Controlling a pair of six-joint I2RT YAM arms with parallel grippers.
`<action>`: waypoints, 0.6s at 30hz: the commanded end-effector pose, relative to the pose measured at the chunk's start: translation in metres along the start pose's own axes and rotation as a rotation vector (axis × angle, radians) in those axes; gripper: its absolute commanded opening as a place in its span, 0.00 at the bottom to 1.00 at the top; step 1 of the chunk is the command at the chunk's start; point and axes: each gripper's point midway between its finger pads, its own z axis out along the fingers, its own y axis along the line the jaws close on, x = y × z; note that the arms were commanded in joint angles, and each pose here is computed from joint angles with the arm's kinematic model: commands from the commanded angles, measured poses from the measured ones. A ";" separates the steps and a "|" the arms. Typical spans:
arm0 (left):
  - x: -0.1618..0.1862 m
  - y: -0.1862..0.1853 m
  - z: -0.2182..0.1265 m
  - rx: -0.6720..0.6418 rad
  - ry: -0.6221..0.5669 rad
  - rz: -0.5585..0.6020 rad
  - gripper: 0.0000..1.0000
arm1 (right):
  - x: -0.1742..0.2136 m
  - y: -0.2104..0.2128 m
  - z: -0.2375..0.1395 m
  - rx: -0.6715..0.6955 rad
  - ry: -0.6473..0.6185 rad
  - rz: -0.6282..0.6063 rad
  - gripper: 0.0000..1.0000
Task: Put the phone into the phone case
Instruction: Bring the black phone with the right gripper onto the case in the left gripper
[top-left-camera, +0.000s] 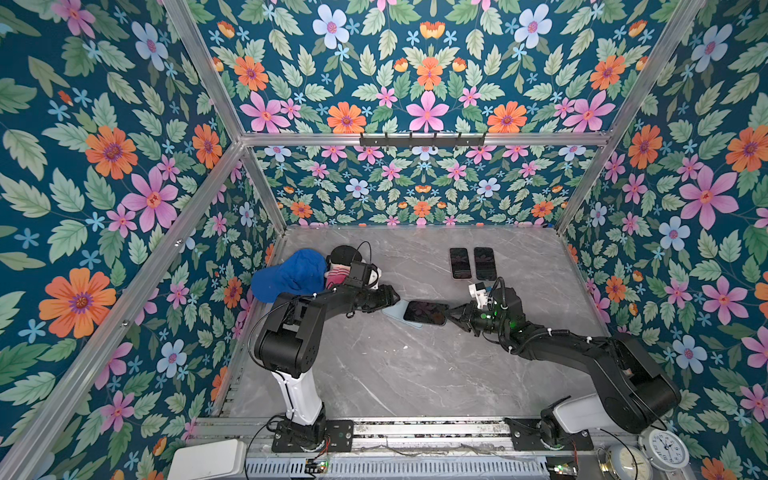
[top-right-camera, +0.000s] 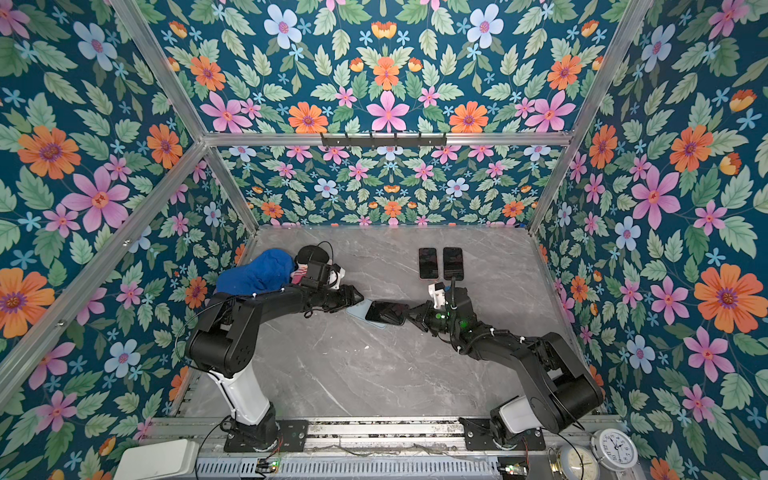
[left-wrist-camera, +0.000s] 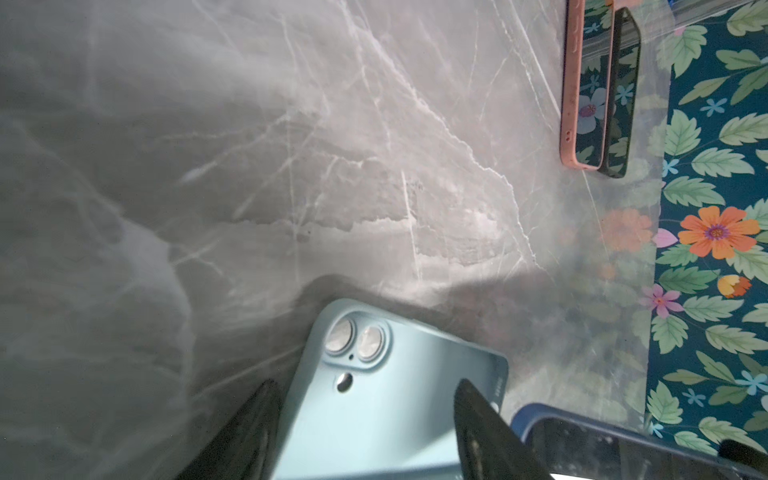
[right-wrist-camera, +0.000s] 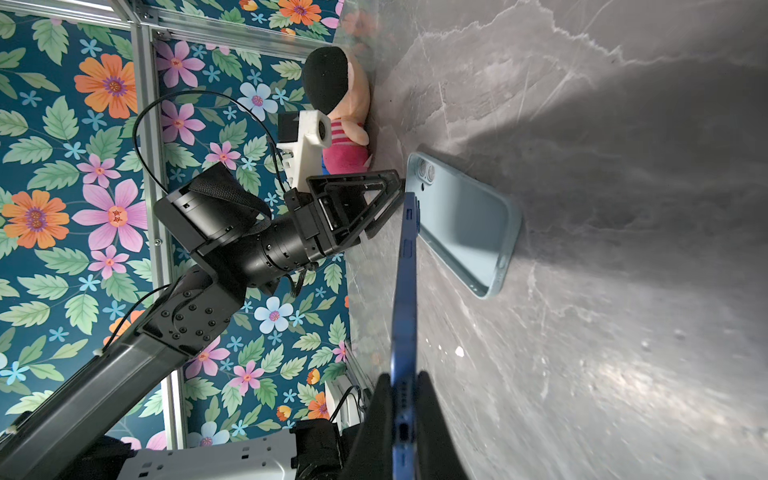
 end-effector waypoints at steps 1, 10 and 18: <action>0.010 0.006 0.001 -0.025 0.033 -0.023 0.69 | -0.004 0.019 0.002 -0.076 -0.002 -0.040 0.00; 0.007 0.002 0.003 0.006 0.028 -0.016 0.69 | -0.008 0.016 0.019 -0.084 0.037 -0.040 0.00; 0.007 -0.003 0.006 0.041 0.027 -0.025 0.69 | -0.010 0.019 0.034 -0.093 0.056 -0.047 0.00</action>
